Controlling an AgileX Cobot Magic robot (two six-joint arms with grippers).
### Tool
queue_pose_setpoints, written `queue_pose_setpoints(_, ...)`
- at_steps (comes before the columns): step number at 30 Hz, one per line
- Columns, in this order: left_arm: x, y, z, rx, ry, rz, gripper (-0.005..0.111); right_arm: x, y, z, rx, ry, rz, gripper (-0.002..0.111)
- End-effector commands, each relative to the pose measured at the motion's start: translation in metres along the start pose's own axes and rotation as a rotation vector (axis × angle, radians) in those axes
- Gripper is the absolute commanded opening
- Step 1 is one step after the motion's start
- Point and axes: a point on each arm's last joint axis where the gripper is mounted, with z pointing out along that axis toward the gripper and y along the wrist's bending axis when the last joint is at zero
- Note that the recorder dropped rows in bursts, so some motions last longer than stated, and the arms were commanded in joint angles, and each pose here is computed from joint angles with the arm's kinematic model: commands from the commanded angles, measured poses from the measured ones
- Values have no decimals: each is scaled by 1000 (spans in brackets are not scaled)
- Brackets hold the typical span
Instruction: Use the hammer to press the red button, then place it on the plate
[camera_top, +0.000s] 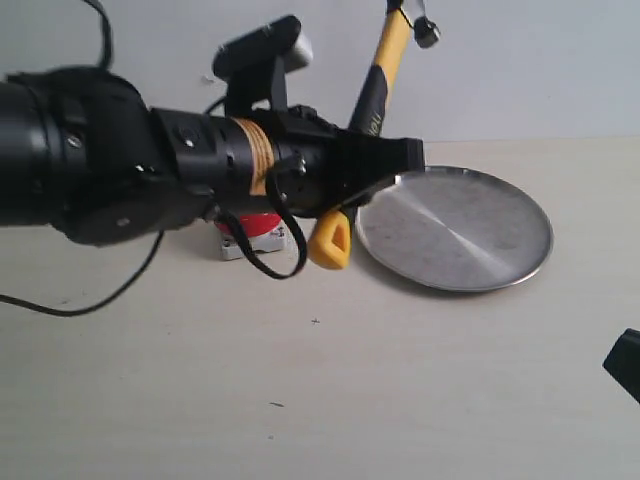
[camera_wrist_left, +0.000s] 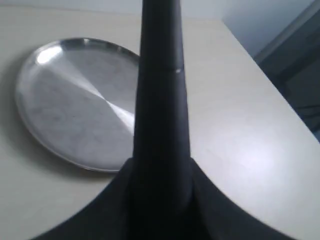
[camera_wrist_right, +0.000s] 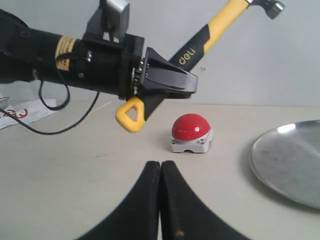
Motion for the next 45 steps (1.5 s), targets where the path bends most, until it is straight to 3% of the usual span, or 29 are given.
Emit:
queue_pose_setpoints(1, 8, -11, 23, 250, -66, -98, 0, 1, 0, 0, -3, -1, -13, 0)
queue_pose_setpoints(7, 30, 4, 62, 352, -135, -311, 0, 1, 0, 0, -3, -1, -13, 0)
queue_pose_setpoints(15, 26, 11, 109, 271, -131, -392, 0, 1, 0, 0, -3, -1, -7, 0)
queue_pose_setpoints(19, 15, 13, 133, 112, -73, -304, 0, 1, 0, 0, -3, -1, -9, 0)
queue_pose_setpoints(28, 26, 23, 170, 104, -66, -334, 0, 1, 0, 0, -3, -1, -14, 0)
queue_pose_setpoints(39, 21, 32, 180, 75, -50, -330, 0, 1, 0, 0, -3, -1, -12, 0)
queue_pose_setpoints(45, 15, 41, 185, 150, -39, -353, 0, 1, 0, 0, -3, -1, -12, 0)
